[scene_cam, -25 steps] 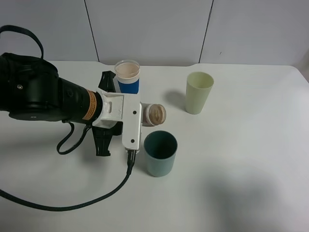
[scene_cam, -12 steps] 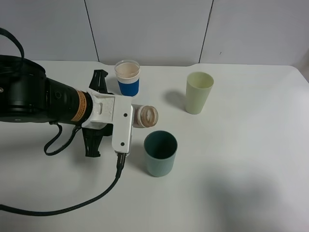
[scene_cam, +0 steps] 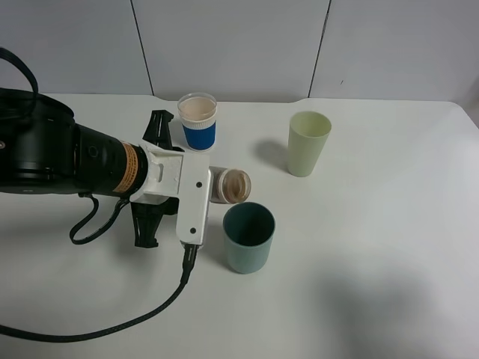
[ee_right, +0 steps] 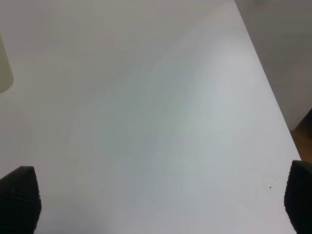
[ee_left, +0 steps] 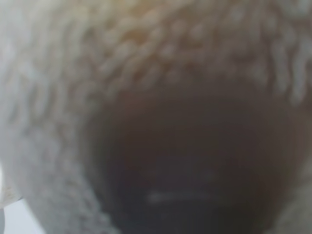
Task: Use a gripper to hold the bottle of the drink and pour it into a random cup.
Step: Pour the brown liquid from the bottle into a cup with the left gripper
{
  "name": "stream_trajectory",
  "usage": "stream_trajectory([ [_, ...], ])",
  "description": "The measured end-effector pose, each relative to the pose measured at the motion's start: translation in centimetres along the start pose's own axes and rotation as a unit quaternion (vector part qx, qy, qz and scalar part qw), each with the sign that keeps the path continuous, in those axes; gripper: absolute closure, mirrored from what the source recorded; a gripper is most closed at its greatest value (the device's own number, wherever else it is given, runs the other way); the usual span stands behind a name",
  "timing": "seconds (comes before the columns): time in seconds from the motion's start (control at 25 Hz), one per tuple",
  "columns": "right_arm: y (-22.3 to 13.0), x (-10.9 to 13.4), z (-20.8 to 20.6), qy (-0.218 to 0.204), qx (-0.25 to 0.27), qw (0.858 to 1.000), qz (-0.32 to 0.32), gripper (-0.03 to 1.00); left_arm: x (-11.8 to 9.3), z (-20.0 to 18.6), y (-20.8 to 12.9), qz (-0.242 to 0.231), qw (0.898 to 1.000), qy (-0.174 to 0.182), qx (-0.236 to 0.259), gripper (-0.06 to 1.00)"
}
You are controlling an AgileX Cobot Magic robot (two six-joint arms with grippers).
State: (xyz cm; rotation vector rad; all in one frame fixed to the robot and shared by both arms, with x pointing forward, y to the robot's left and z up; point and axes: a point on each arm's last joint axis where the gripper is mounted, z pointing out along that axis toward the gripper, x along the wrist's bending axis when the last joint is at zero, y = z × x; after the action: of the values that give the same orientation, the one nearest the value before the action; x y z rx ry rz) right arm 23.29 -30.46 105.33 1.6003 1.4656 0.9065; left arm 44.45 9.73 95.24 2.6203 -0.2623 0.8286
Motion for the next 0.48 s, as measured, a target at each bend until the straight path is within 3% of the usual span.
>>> stream_trajectory([
  [0.48,0.00,0.00,0.00,0.000,0.000,1.000,0.000,-0.03,0.65,0.59,0.29,0.003,1.000,0.004,0.012,0.61],
])
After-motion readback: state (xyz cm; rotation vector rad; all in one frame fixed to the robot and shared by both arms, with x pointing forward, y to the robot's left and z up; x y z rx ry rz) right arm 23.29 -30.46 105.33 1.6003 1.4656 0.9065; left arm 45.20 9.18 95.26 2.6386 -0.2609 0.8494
